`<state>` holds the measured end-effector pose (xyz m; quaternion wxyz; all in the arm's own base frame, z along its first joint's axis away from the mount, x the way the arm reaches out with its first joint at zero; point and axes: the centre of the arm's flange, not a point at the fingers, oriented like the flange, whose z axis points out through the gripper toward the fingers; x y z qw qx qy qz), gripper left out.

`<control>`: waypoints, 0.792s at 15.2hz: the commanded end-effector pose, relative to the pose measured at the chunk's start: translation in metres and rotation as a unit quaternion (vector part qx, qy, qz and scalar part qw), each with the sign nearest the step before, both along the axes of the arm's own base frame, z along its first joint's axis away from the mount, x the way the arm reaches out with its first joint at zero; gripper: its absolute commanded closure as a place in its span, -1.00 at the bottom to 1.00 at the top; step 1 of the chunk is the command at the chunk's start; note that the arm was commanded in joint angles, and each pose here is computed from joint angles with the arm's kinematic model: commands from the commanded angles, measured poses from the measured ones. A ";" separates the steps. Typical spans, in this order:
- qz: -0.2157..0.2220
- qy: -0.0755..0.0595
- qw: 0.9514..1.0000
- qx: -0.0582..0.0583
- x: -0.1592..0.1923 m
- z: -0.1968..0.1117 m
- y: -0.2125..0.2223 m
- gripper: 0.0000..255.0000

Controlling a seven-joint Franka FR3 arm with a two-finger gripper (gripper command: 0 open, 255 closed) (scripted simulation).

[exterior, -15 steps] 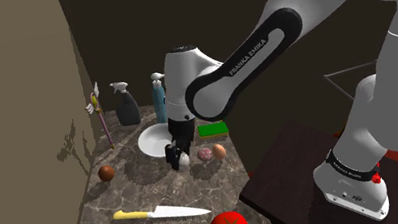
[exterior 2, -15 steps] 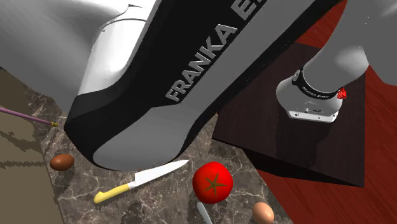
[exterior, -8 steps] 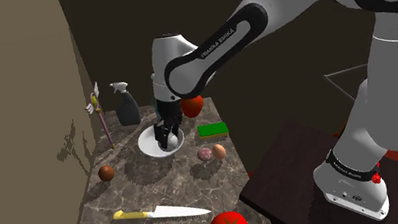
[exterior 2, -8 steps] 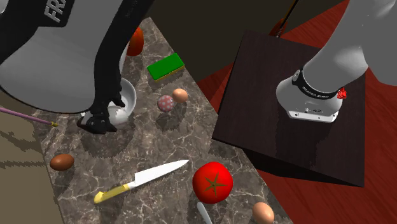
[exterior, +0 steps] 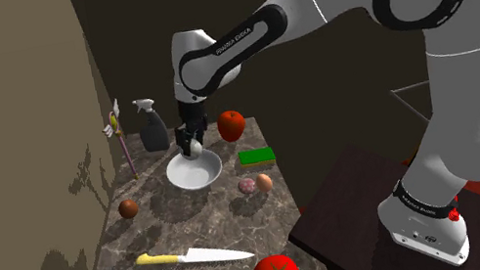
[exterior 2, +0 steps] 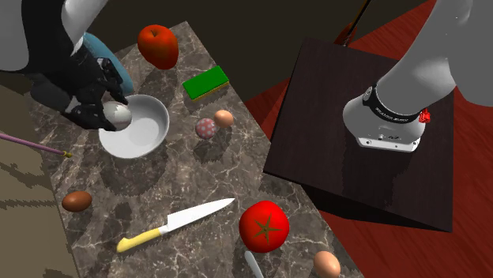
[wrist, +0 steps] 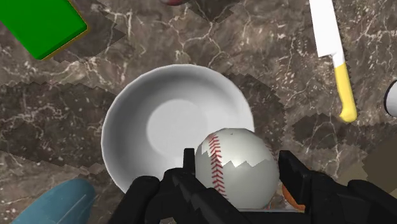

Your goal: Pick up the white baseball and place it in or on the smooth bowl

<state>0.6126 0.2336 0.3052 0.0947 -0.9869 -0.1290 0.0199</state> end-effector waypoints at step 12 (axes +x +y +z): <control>0.000 0.000 1.000 0.000 0.032 -0.058 -0.014 1.00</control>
